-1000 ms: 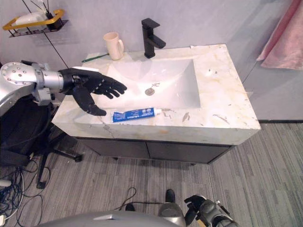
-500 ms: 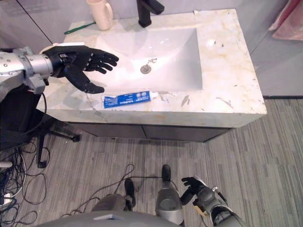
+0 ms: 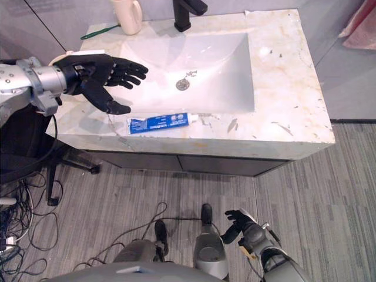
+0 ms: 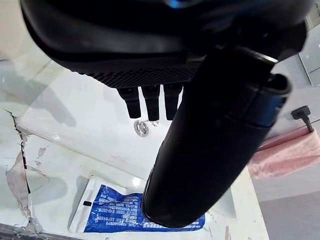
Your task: Organize the bathroom.
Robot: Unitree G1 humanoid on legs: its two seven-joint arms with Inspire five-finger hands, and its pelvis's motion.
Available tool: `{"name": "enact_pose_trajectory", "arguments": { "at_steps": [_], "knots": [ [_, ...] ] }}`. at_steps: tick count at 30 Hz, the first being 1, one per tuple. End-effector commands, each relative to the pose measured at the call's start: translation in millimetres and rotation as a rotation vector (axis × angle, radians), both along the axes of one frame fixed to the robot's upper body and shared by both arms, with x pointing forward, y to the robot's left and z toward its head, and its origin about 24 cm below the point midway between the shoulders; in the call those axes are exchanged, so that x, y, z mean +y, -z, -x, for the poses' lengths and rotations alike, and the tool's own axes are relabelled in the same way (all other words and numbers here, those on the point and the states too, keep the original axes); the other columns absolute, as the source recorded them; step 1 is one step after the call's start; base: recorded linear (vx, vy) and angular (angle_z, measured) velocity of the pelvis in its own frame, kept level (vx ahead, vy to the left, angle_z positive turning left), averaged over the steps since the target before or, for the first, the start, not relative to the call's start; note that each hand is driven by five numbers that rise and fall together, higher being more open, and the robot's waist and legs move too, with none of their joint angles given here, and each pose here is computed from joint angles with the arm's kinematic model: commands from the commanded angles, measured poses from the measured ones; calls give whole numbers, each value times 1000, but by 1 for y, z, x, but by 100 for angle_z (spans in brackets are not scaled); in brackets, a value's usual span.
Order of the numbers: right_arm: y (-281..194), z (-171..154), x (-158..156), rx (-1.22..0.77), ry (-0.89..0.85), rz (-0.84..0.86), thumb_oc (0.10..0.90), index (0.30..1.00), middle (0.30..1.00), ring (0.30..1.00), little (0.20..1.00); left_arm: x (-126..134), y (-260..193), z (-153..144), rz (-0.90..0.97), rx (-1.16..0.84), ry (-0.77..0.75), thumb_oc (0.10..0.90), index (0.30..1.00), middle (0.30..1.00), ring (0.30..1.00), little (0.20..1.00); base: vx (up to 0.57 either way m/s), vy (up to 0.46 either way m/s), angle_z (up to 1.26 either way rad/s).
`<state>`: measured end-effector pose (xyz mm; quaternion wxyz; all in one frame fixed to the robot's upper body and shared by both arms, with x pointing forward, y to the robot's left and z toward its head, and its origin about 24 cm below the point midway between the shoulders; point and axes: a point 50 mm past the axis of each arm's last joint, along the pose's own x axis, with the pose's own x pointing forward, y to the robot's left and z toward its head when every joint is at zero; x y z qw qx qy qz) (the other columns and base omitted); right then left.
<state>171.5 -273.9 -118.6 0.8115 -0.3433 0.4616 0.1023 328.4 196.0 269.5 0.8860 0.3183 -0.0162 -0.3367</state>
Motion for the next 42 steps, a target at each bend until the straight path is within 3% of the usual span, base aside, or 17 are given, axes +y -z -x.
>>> {"name": "enact_pose_trajectory", "arguments": {
  "at_steps": [1, 20, 28, 35, 42],
  "knots": [
    [-8, 5, -21, -43, 66, 21, 800, 900, 900, 900, 900, 11, -53, 13, 117, -189, 4, 800, 900, 900, 900, 900, 0, 0, 0],
    [-7, 9, -24, -35, 84, 31, 800, 900, 900, 900, 900, 17, -36, 18, 141, -164, -4, 800, 900, 900, 900, 900, 4, 3, 0],
    [0, 21, -20, 12, 60, 23, 800, 900, 900, 900, 900, 24, -35, 21, 140, -167, -19, 800, 900, 900, 900, 900, 44, -37, 2],
    [9, 41, -16, 85, 28, 19, 800, 900, 900, 900, 900, 39, -48, 24, 213, -298, -84, 800, 900, 900, 900, 900, 46, -73, 2],
    [10, 55, -25, 112, 72, 45, 800, 900, 900, 900, 900, 30, -51, 19, 223, -317, -48, 800, 900, 900, 900, 900, -16, -71, 31]
  ]
}}
